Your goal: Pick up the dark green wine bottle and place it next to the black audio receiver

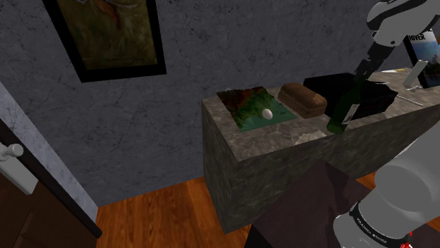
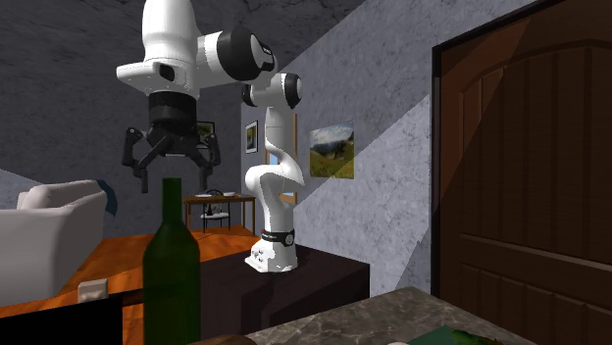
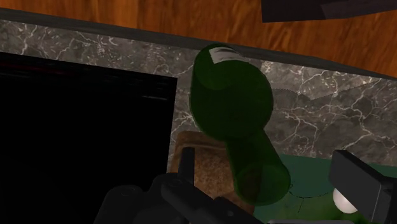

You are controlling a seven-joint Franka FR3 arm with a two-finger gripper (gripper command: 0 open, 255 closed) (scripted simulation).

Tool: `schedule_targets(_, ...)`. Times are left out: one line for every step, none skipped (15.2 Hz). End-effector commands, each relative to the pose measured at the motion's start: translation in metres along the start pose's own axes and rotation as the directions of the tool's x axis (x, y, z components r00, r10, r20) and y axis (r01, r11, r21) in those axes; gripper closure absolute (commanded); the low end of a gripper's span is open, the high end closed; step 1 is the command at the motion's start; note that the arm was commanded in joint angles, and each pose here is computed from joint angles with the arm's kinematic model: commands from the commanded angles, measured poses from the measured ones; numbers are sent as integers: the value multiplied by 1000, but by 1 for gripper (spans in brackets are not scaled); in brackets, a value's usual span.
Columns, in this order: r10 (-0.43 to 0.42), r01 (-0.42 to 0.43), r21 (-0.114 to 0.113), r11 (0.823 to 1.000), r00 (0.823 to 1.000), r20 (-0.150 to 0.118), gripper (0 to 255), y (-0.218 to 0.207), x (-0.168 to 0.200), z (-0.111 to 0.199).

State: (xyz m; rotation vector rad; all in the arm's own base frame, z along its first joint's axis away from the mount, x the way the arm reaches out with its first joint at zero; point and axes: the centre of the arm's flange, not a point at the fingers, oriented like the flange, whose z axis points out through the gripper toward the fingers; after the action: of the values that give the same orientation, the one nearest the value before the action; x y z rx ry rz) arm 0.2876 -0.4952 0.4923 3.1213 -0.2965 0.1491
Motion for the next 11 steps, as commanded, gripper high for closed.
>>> schedule_targets(0,0,0,1000,1000,0,0,0,0,0)
schedule_targets(0,0,0,1000,1000,0,0,0,0,-13)
schedule_targets(0,0,0,1000,1000,0,0,0,0,-26)
schedule_targets(0,0,0,1000,1000,0,0,0,0,-40)
schedule_targets(0,0,0,1000,1000,0,0,0,0,-50)
schedule_targets(0,0,0,1000,1000,0,0,0,0,-50)
schedule_targets(0,0,0,1000,1000,0,0,0,0,-50)
schedule_targets(0,0,0,1000,1000,0,0,0,0,-50)
schedule_targets(0,0,0,1000,1000,0,0,0,0,-50)
schedule_targets(0,0,0,1000,1000,0,0,0,0,-50)
schedule_targets(0,0,0,1000,1000,0,0,0,0,-50)
